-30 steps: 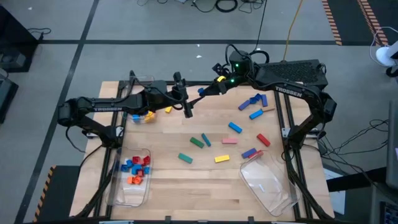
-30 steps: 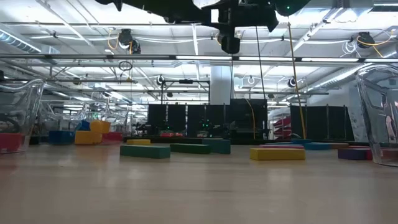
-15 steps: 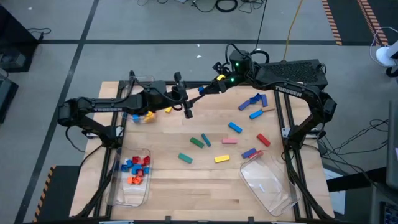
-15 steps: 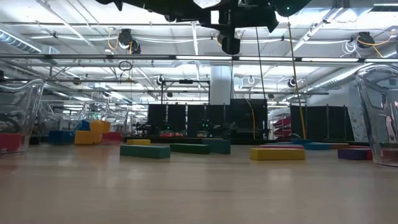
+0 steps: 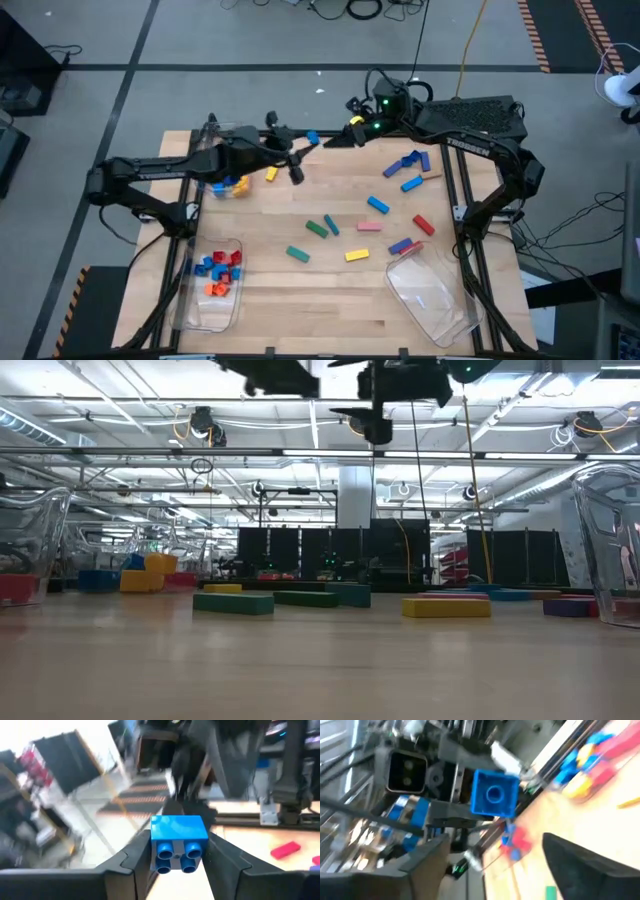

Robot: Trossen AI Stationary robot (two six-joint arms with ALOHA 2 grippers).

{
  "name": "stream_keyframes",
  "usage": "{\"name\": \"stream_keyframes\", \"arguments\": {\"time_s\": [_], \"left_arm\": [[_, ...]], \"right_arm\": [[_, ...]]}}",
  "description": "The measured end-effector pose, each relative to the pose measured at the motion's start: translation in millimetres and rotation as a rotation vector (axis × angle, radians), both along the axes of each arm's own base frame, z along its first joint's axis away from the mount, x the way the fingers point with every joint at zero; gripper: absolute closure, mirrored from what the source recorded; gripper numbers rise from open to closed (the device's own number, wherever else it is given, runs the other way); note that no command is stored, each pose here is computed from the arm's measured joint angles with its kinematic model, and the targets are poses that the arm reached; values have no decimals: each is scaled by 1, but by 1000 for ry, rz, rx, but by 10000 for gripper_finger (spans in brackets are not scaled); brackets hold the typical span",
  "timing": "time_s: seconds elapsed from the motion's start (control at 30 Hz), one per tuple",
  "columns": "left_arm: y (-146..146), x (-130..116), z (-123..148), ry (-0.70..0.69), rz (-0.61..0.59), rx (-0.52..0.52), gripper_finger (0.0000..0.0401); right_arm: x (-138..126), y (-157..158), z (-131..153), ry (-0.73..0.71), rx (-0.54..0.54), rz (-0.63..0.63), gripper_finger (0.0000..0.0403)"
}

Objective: Sort blocks by size
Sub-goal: Put the blue four stud game piece into the bottom left transparent bin

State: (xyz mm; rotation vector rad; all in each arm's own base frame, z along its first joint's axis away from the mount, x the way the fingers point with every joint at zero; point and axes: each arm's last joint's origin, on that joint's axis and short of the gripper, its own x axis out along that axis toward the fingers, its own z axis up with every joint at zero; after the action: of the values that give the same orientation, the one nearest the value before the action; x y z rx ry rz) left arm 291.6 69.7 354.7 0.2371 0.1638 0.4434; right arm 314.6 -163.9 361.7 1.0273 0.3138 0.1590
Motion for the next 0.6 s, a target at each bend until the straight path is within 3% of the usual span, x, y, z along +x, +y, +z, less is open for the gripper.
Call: {"name": "stream_keyframes", "arguments": {"time_s": [0.17, 0.37, 0.6], "left_arm": [[-14, -29, 7, 117, 56, -166, 251], [-45, -68, -3, 321, 52, -386, 251], [-79, -114, -9, 456, 47, -736, 251]], "right_arm": [[-22, -3, 10, 47, -66, -129, 53], [-37, -6, 4, 154, -95, -138, 55], [-42, -2, -8, 271, -135, -112, 62]]}}
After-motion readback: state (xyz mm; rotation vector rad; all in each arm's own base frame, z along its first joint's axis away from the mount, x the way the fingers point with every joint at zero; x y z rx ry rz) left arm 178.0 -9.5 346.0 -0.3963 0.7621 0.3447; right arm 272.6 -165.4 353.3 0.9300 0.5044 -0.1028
